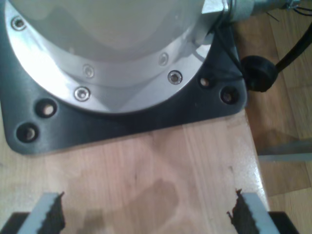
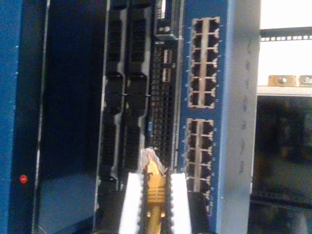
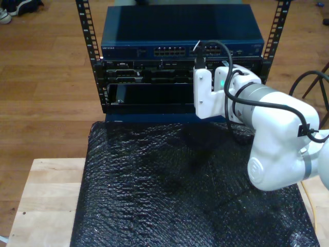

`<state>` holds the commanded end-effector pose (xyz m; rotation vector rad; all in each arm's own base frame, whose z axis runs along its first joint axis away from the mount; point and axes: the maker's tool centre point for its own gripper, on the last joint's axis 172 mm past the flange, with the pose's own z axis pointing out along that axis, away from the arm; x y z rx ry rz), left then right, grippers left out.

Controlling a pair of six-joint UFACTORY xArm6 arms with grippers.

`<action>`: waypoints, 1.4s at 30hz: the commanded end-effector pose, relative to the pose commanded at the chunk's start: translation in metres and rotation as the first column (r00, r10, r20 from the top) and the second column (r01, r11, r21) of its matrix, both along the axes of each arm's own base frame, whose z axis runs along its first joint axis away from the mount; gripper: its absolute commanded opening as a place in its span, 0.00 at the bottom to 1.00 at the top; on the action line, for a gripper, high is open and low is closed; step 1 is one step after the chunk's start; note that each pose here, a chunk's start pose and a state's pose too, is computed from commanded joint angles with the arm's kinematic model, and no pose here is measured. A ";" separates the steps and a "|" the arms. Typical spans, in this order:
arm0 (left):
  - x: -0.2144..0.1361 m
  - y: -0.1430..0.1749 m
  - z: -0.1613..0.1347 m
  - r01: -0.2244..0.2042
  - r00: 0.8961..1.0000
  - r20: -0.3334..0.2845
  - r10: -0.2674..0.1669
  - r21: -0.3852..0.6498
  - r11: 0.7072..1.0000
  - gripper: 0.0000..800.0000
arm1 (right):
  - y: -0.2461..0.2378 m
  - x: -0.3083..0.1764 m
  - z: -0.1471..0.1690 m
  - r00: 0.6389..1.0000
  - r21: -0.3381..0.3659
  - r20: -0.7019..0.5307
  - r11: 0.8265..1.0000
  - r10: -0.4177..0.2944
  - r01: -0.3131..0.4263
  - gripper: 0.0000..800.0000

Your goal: Grab the cable and plug it in

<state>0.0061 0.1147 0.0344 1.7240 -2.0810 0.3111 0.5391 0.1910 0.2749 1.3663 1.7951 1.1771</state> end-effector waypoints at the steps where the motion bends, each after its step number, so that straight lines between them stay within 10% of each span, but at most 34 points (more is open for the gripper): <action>1: 0.000 0.000 0.000 0.000 1.000 0.000 0.000 0.000 1.000 1.00 | 0.000 -0.001 -0.002 1.000 -0.005 0.000 1.000 0.005 -0.005 0.00; 42: 0.000 0.000 0.000 0.000 1.000 0.000 0.000 0.000 1.000 1.00 | -0.015 0.023 0.038 0.952 0.115 0.300 0.993 -0.055 0.021 0.00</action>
